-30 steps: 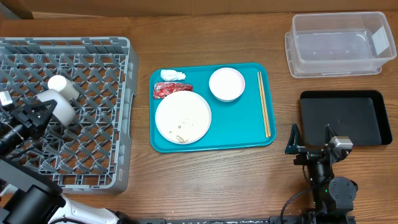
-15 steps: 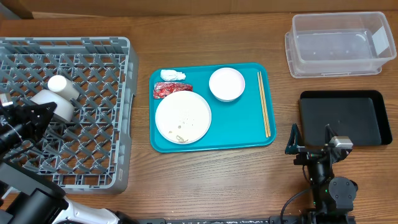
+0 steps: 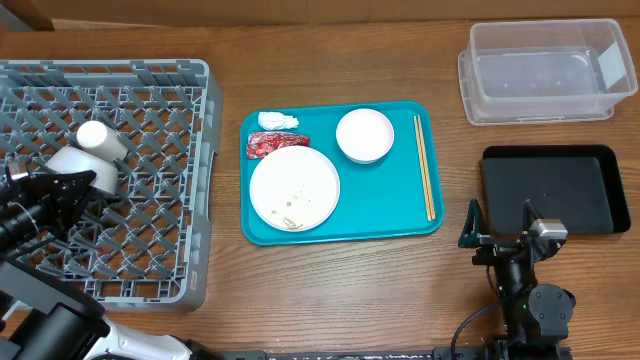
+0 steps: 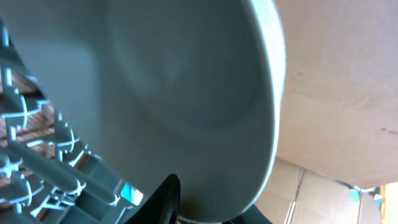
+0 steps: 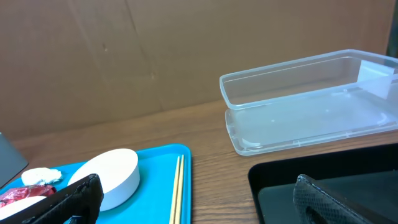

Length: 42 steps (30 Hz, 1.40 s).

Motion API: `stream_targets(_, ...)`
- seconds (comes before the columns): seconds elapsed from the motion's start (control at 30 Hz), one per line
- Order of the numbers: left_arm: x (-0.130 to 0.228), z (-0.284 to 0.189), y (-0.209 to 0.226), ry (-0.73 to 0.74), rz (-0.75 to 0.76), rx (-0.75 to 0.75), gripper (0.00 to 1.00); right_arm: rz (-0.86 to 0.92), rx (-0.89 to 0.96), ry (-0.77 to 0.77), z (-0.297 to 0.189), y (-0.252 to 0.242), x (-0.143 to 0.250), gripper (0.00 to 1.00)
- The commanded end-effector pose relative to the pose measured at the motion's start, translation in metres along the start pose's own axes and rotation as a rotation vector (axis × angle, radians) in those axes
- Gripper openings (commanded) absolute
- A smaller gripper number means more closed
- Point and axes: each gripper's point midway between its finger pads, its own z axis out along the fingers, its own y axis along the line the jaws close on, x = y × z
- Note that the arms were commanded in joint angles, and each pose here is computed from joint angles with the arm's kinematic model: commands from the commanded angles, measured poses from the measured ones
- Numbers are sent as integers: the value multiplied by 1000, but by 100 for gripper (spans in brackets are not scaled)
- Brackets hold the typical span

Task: Sort waste into correct bins and load items into the dishwasher
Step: 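Lower the bowl into the rack beside the cup, tilted on its side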

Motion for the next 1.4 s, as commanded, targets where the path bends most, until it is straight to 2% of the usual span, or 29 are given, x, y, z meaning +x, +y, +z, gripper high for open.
stream_targets(0.0, 0, -2, 36, 5, -92, -151, 16, -8, 1, -6, 0, 0, 1, 100)
stream_targets(0.03, 1, -2, 38, 8, -94, -164, 8, -8, 0, -7, 0, 0, 1, 100)
stream_targets(0.07, 2, -3, 42, 10, -97, -183, 4, -8, 0, -7, 0, 0, 1, 100)
stream_targets(0.27, 6, -10, 68, 16, -113, -345, 5, -8, 0, -7, 0, 0, 1, 100)
stream_targets(0.43, 10, -11, 70, 26, -139, -358, 6, -8, 0, -7, 0, 0, 1, 100)
stream_targets(0.5, 12, -11, 70, 32, -152, -358, 15, -8, 0, -7, 0, 0, 1, 100)
stream_targets(0.57, 14, -11, 69, 39, -161, -358, 19, -8, 0, -7, 0, 0, 1, 100)
stream_targets(0.6, 15, -11, 69, 42, -165, -358, 24, -8, 1, -6, 0, 0, 1, 100)
stream_targets(0.63, 16, -11, 69, 45, -169, -358, 34, -8, 0, -7, 0, 0, 1, 100)
stream_targets(0.7, 20, -11, 69, 55, -182, -358, 58, -8, 0, -6, 0, 0, 1, 100)
stream_targets(0.73, 21, -11, 69, 60, -190, -358, 82, -8, 0, -7, 0, 0, 1, 100)
stream_targets(0.77, 24, -11, 68, 68, -201, -355, 100, -8, 0, -7, 0, 0, 1, 100)
stream_targets(1.1, 37, -19, 23, 118, -249, -243, 100, -8, 0, -7, 0, 0, 1, 100)
stream_targets(1.23, 38, -32, -4, 122, -201, -240, 100, -8, 0, -6, 0, 0, 1, 100)
stream_targets(1.37, 36, -46, -26, 52, -91, -271, 100, -8, 0, -7, 0, 0, 1, 100)
